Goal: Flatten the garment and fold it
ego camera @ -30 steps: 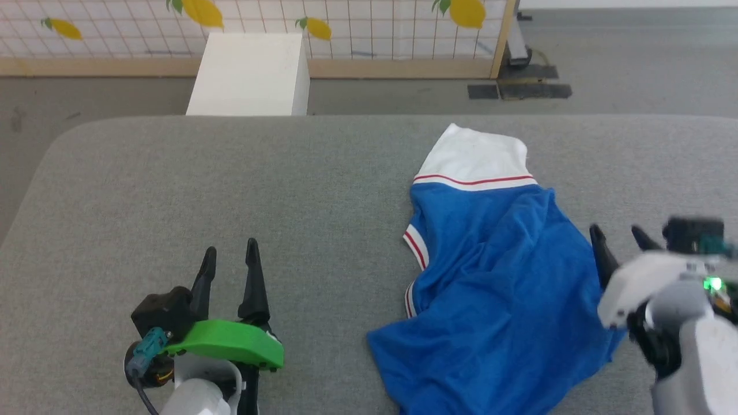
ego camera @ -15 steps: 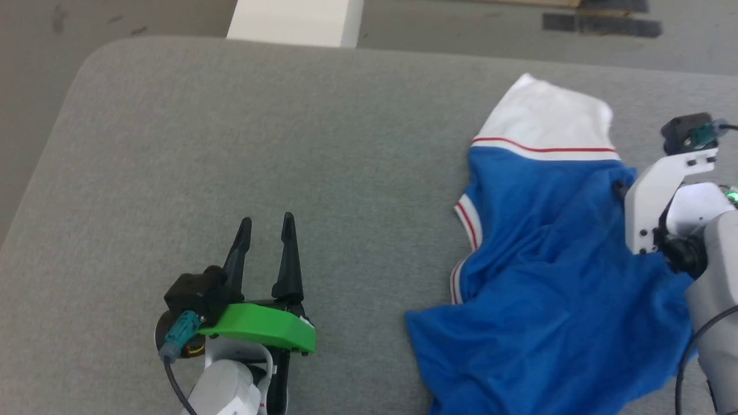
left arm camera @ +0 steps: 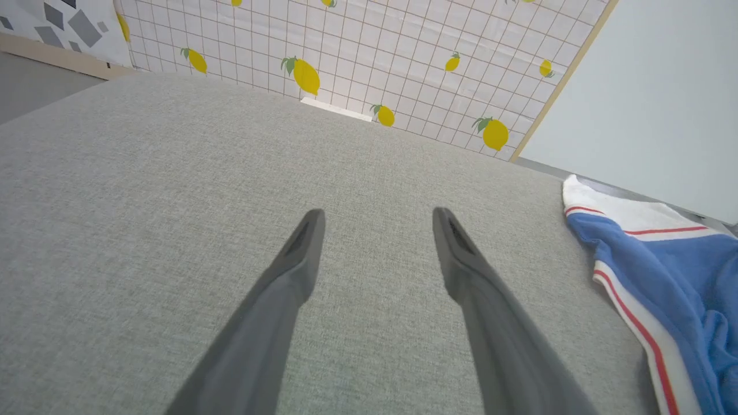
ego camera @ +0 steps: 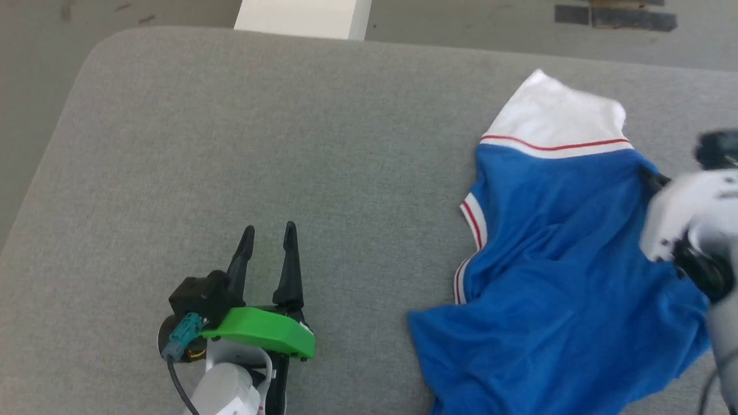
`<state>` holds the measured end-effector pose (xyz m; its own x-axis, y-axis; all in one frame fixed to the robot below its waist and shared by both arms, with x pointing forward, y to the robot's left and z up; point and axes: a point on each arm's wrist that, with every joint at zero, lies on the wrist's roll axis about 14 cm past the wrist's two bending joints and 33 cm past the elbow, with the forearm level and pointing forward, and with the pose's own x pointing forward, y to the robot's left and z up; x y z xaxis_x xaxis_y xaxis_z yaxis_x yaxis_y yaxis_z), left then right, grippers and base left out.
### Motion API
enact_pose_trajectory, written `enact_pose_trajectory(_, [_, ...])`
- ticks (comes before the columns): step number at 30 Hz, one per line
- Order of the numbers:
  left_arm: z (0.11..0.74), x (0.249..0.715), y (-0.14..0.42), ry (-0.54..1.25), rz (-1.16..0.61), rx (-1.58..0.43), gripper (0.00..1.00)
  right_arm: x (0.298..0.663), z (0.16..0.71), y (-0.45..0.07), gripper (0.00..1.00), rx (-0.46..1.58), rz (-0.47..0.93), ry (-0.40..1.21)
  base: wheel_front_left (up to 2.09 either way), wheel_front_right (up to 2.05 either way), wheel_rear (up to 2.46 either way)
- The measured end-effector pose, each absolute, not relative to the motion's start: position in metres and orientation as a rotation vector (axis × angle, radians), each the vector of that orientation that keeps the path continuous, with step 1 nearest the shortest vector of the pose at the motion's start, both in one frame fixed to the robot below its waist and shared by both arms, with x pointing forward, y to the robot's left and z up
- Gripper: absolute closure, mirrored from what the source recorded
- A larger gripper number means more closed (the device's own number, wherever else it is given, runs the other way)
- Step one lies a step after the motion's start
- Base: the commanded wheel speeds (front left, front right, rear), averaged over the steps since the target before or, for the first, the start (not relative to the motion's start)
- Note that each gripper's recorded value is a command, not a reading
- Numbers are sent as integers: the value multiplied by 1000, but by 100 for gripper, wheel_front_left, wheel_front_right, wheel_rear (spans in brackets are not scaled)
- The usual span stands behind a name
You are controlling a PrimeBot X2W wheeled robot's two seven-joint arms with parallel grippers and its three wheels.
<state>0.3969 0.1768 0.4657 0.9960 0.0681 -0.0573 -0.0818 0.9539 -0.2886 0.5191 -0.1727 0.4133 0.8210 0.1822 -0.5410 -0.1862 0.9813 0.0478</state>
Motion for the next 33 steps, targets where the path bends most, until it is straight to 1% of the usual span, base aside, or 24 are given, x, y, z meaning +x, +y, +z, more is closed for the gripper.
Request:
enact_pose_trajectory(2, [470,396,173,35,60,-299,0,504,425,-192,100,48,149,523,0,0,0])
enact_pose_trajectory(4, [474,396,171,24,51,-303,0,478,422,-212,100,50,111,538,0,0,0])
enact_pose_trajectory(7, [478,395,164,16,27,-310,0,420,399,-233,100,72,58,659,0,0,0])
enact_pose_trajectory(9, [480,394,158,14,8,-315,0,372,380,-237,100,105,32,777,0,0,0])
enact_pose_trajectory(11, [481,394,153,12,-11,-319,0,339,370,-235,100,119,29,863,0,0,0])
enact_pose_trajectory(14, [482,394,145,13,-35,-322,0,309,366,-227,100,166,45,951,0,0,0])
enact_pose_trajectory(16, [482,393,139,16,-56,-328,0,305,375,-229,100,185,26,911,0,0,0])
enact_pose_trajectory(17, [482,393,137,20,-63,-331,0,307,379,-231,42,200,8,876,0,0,0])
enact_pose_trajectory(18, [483,393,132,24,-81,-337,0,310,386,-237,0,201,-23,826,0,0,0])
enact_pose_trajectory(20, [483,391,120,47,-129,-350,0,320,407,-256,0,207,-104,685,0,0,0])
enact_pose_trajectory(24, [483,388,86,131,-258,-376,0,334,444,-297,0,120,-223,507,0,0,0])
enact_pose_trajectory(27, [471,384,52,284,-381,-341,0,338,457,-309,0,96,-267,458,0,0,0])
enact_pose_trajectory(29, [452,378,36,434,-439,-291,0,339,457,-310,0,91,-274,456,0,0,0])
enact_pose_trajectory(33, [407,361,30,712,-436,-176,0,343,458,-305,0,101,-267,450,0,0,0])
